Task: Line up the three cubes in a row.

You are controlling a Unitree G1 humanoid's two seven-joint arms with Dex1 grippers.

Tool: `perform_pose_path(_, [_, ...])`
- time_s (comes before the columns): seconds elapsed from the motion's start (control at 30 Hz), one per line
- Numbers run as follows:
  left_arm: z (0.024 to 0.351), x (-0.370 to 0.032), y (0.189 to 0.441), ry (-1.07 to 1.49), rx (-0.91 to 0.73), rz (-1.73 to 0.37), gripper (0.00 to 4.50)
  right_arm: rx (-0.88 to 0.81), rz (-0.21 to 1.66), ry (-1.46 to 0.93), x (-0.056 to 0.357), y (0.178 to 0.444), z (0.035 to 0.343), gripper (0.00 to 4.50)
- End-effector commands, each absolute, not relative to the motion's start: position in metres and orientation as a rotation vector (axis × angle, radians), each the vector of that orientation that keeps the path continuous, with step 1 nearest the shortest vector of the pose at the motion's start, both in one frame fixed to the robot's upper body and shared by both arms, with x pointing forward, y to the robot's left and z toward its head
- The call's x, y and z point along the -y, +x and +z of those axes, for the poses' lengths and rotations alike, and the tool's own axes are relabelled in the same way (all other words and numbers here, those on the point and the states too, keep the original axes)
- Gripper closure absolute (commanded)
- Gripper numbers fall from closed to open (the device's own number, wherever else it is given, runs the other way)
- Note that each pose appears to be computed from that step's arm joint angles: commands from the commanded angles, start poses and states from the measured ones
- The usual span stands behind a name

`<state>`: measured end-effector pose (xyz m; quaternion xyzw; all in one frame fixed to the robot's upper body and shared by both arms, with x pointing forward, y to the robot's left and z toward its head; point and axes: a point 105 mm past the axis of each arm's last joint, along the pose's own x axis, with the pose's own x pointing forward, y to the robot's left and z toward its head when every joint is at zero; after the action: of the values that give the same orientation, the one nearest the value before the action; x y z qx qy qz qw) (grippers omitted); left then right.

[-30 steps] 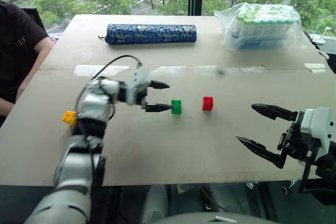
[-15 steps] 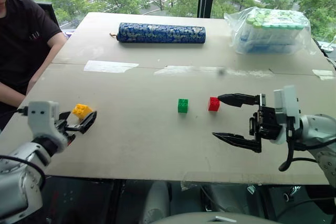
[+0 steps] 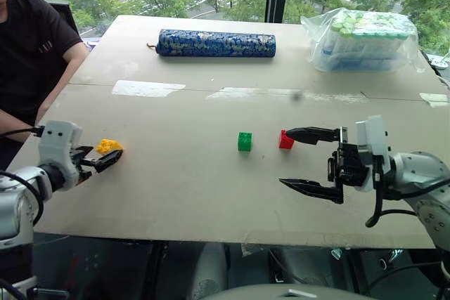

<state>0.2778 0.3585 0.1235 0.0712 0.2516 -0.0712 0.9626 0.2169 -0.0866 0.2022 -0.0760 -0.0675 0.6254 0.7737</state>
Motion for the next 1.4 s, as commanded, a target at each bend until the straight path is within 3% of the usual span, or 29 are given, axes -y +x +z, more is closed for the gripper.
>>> perform_pose_path(0.03, [0.129, -0.363, 0.288, 0.216, -0.478, -0.189, 2.00, 0.180, 1.323, -0.198, 0.091, 0.210, 0.212, 0.00])
perform_pose_path(0.13, [0.136, -0.355, 0.294, 0.207, -0.428, -0.262, 3.23, 0.172, 1.305, -0.198, 0.092, 0.208, 0.212, 0.00])
perform_pose_path(0.23, [0.150, -0.330, 0.298, 0.200, -0.359, -0.445, 3.20, 0.165, 1.284, -0.196, 0.094, 0.207, 0.210, 0.00])
perform_pose_path(0.33, [0.164, -0.283, 0.294, 0.258, -0.325, -0.781, 3.20, 0.151, 1.264, -0.203, 0.097, 0.207, 0.207, 0.00])
perform_pose_path(0.47, [0.157, -0.247, 0.299, 0.389, -0.367, -1.062, 3.20, 0.145, 1.237, -0.210, 0.103, 0.208, 0.207, 0.00])
perform_pose_path(0.6, [0.140, -0.220, 0.325, 0.603, -0.372, -1.261, 3.20, 0.139, 1.201, -0.231, 0.110, 0.209, 0.206, 0.00])
perform_pose_path(0.83, [0.143, -0.183, 0.358, 0.739, -0.289, -1.412, 3.20, 0.135, 1.119, -0.254, 0.121, 0.207, 0.206, 0.00])
perform_pose_path(1.4, [0.135, -0.190, 0.363, 0.796, -0.352, -1.442, 3.20, 0.083, 1.068, -0.280, 0.134, 0.197, 0.198, 0.00])
